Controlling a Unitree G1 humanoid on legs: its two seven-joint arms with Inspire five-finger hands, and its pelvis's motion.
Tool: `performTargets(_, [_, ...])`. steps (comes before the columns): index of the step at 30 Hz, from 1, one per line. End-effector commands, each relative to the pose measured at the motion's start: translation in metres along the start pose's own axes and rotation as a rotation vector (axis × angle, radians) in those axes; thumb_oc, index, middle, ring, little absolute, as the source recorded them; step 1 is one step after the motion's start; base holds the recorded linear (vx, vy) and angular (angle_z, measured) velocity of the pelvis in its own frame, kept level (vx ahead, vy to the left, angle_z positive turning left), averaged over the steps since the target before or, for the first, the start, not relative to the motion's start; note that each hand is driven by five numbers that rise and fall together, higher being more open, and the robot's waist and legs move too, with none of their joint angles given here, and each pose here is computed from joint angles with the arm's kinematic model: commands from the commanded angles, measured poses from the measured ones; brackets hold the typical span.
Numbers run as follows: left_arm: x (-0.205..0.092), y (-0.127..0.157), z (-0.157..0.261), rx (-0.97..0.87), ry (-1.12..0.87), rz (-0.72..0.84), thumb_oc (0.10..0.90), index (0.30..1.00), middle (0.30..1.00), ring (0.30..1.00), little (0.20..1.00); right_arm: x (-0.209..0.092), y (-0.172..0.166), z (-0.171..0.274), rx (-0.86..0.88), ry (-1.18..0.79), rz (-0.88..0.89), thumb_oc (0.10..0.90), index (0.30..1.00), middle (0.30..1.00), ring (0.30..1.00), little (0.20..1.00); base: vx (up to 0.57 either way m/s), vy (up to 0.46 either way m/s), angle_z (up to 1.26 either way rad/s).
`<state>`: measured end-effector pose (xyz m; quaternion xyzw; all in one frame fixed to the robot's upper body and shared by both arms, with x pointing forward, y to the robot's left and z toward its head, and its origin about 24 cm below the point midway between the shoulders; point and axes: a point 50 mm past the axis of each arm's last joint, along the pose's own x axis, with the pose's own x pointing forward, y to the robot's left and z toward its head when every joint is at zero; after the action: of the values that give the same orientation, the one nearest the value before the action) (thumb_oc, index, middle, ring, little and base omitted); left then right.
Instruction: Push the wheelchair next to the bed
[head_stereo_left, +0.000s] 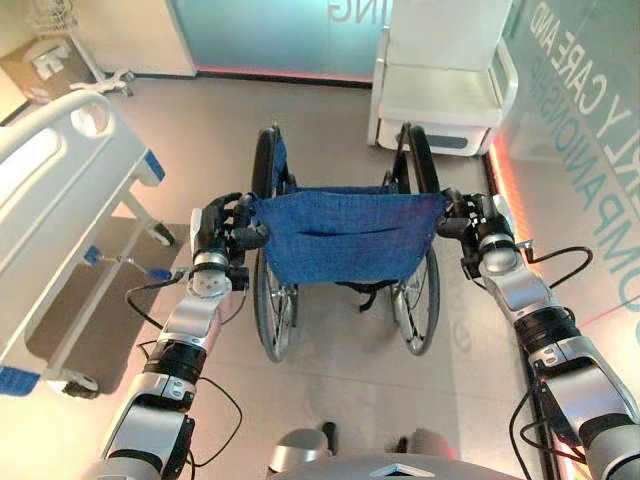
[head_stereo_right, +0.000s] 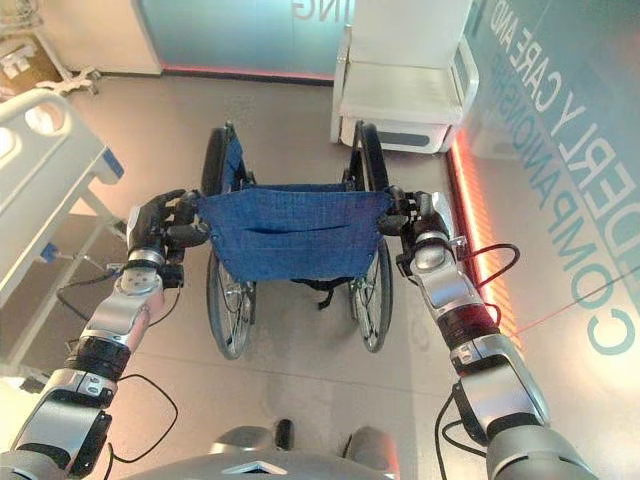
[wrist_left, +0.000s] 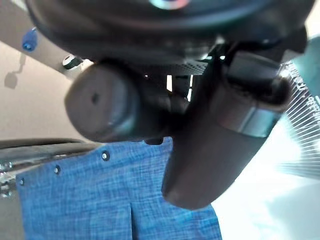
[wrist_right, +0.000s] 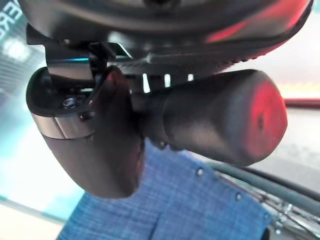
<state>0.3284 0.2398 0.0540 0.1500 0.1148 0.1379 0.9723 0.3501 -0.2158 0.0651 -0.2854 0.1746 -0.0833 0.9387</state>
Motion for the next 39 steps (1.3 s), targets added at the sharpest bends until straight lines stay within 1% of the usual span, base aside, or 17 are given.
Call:
performTargets(1, [0.01, 0.009, 0.029, 0.117, -0.118, -0.082, 0.4, 0.3, 0.3, 0.3, 0.3, -0.002, 0.005, -0.025, -0.015, 0.068, 0.193, 0.4, 0.3, 0.3, 0.3, 0.3, 0.45, -0.244, 1.06])
performTargets(5, [0.011, 0.009, 0.028, 0.11, -0.103, -0.063, 0.4, 0.3, 0.3, 0.3, 0.3, -0.001, 0.004, -0.015, 0.0, 0.059, 0.211, 0.4, 0.3, 0.3, 0.3, 0.3, 0.37, -0.27, 0.89])
performTargets(8, [0.004, 0.01, 0.013, 0.104, -0.059, -0.052, 0.4, 0.3, 0.3, 0.3, 0.3, -0.009, 0.01, -0.026, -0.011, 0.069, 0.237, 0.4, 0.3, 0.3, 0.3, 0.3, 0.38, -0.266, 0.25])
performTargets(10, [0.003, 0.009, 0.01, 0.094, -0.053, -0.048, 0.4, 0.3, 0.3, 0.3, 0.3, -0.009, 0.008, -0.032, -0.024, 0.066, 0.239, 0.4, 0.3, 0.3, 0.3, 0.3, 0.39, -0.264, 0.15])
performTargets(11, [0.002, 0.009, 0.009, 0.075, -0.056, -0.031, 0.4, 0.3, 0.3, 0.3, 0.3, -0.008, 0.002, -0.036, -0.047, 0.055, 0.233, 0.4, 0.3, 0.3, 0.3, 0.3, 0.41, -0.263, -0.04])
performTargets(14, [0.003, 0.009, 0.011, 0.065, -0.071, -0.031, 0.4, 0.3, 0.3, 0.3, 0.3, -0.008, -0.002, -0.04, -0.034, 0.049, 0.213, 0.4, 0.3, 0.3, 0.3, 0.3, 0.34, -0.237, 0.09])
performTargets(17, [0.001, 0.01, 0.006, 0.075, -0.087, -0.021, 0.4, 0.3, 0.3, 0.3, 0.3, -0.008, 0.001, -0.041, -0.029, 0.031, 0.216, 0.4, 0.3, 0.3, 0.3, 0.3, 0.36, -0.112, 0.15])
performTargets(22, [-0.003, 0.017, 0.001, 0.066, -0.084, 0.017, 0.4, 0.3, 0.3, 0.3, 0.3, -0.009, 0.015, -0.031, -0.06, 0.012, 0.231, 0.4, 0.3, 0.3, 0.3, 0.3, 0.5, 0.029, -0.19])
performTargets(27, [-0.014, 0.035, -0.016, 0.065, -0.052, 0.047, 0.4, 0.3, 0.3, 0.3, 0.3, -0.012, 0.007, -0.033, -0.105, 0.003, 0.262, 0.4, 0.3, 0.3, 0.3, 0.3, 0.56, 0.133, -0.42])
performTargets(30, [-0.014, 0.04, -0.02, 0.06, -0.02, 0.046, 0.4, 0.3, 0.3, 0.3, 0.3, -0.011, 0.003, -0.034, -0.099, 0.015, 0.269, 0.4, 0.3, 0.3, 0.3, 0.3, 0.55, 0.218, -0.39])
performTargets(33, [-0.014, 0.037, -0.02, 0.069, -0.019, 0.024, 0.4, 0.3, 0.3, 0.3, 0.3, -0.012, 0.004, -0.039, -0.109, 0.03, 0.278, 0.4, 0.3, 0.3, 0.3, 0.3, 0.49, 0.183, -0.26])
performTargets(39, [-0.016, 0.028, -0.011, 0.105, -0.065, -0.01, 0.4, 0.3, 0.3, 0.3, 0.3, -0.013, 0.0, -0.044, -0.061, 0.03, 0.258, 0.4, 0.3, 0.3, 0.3, 0.3, 0.45, 0.2, -0.25])
